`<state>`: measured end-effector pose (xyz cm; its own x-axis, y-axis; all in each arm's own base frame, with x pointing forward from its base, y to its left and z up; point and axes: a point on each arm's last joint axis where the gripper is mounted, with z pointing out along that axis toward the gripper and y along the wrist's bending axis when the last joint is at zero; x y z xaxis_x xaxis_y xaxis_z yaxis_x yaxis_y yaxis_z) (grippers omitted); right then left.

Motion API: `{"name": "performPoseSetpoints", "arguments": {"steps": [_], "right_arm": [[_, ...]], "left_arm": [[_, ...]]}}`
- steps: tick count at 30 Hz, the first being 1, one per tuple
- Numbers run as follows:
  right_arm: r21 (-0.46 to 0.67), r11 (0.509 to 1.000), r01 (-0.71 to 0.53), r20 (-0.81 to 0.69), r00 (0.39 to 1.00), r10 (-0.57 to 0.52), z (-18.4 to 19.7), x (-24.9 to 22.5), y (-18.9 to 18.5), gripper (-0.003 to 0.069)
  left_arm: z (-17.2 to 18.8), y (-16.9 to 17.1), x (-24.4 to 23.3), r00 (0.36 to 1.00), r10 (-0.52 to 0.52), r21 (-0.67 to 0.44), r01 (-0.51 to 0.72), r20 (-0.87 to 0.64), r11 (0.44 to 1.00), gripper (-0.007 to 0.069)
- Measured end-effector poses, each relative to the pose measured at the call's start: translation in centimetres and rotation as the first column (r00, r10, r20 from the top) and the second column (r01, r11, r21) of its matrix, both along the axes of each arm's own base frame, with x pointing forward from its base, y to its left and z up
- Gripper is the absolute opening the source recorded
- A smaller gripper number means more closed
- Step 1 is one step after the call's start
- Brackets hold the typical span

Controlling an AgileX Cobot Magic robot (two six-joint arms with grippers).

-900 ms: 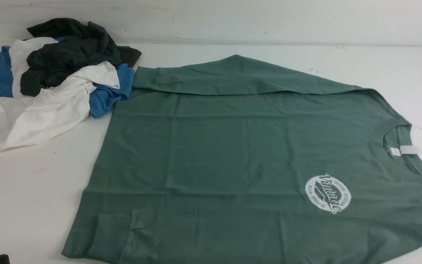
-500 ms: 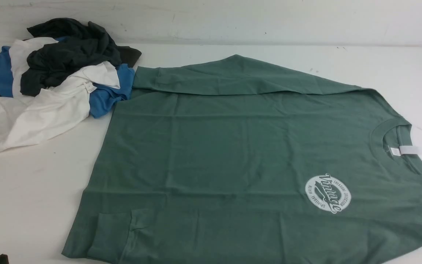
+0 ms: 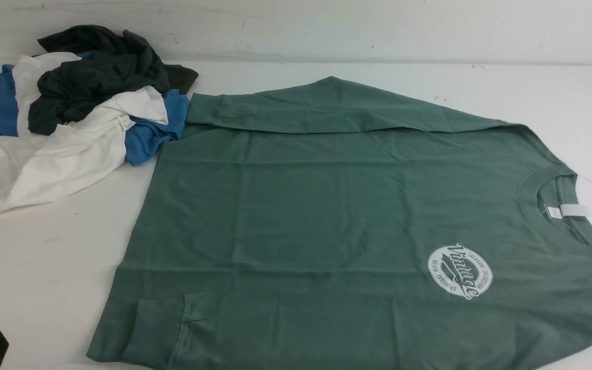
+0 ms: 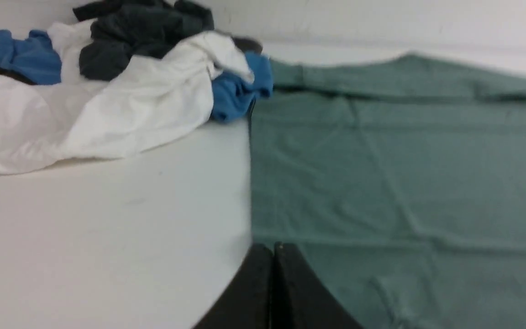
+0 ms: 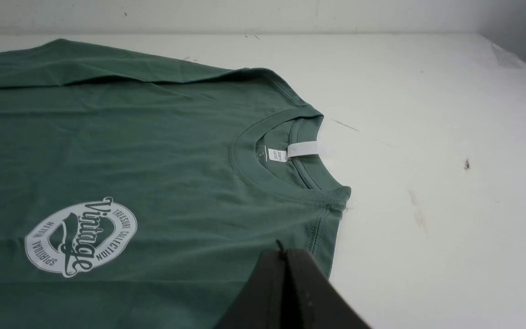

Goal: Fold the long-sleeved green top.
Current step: Use the left arm to clamp the cuff closest to it

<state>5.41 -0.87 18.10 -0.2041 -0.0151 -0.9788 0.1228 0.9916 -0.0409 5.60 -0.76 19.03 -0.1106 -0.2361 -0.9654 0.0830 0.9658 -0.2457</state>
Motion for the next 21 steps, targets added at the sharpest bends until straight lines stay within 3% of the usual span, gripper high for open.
{"name": "performPoseSetpoints", "arguments": {"steps": [5,9,15,18,21], "right_arm": [[0.0,1.0,0.0,0.0,1.0,0.0,0.0,0.0,0.0,-0.0015],[-0.011,1.0,-0.001,-0.001,1.0,0.001,0.0,0.0,0.0,-0.0015],[-0.012,1.0,-0.003,0.013,1.0,0.004,0.1,0.0,0.0,-0.0015],[0.065,0.998,-0.016,0.076,0.997,0.011,0.5,0.2,0.2,-0.0015],[0.256,0.966,-0.045,0.206,0.979,-0.009,1.5,0.3,0.4,-0.0015]], "left_arm": [[1.3,0.3,0.1,0.992,0.051,-0.181,-0.029,0.119,0.983,-0.0008],[1.9,0.7,0.0,0.98,0.09,-0.249,-0.044,0.177,0.968,-0.0008],[3.6,1.8,-0.4,0.91,0.22,-0.359,-0.087,0.351,0.929,-0.0008],[4.2,2.2,-0.7,0.875,0.262,-0.379,-0.098,0.408,0.92,-0.0008],[6.2,2.1,-1.1,0.858,0.254,-0.389,-0.07,0.447,0.919,-0.0008]]}}
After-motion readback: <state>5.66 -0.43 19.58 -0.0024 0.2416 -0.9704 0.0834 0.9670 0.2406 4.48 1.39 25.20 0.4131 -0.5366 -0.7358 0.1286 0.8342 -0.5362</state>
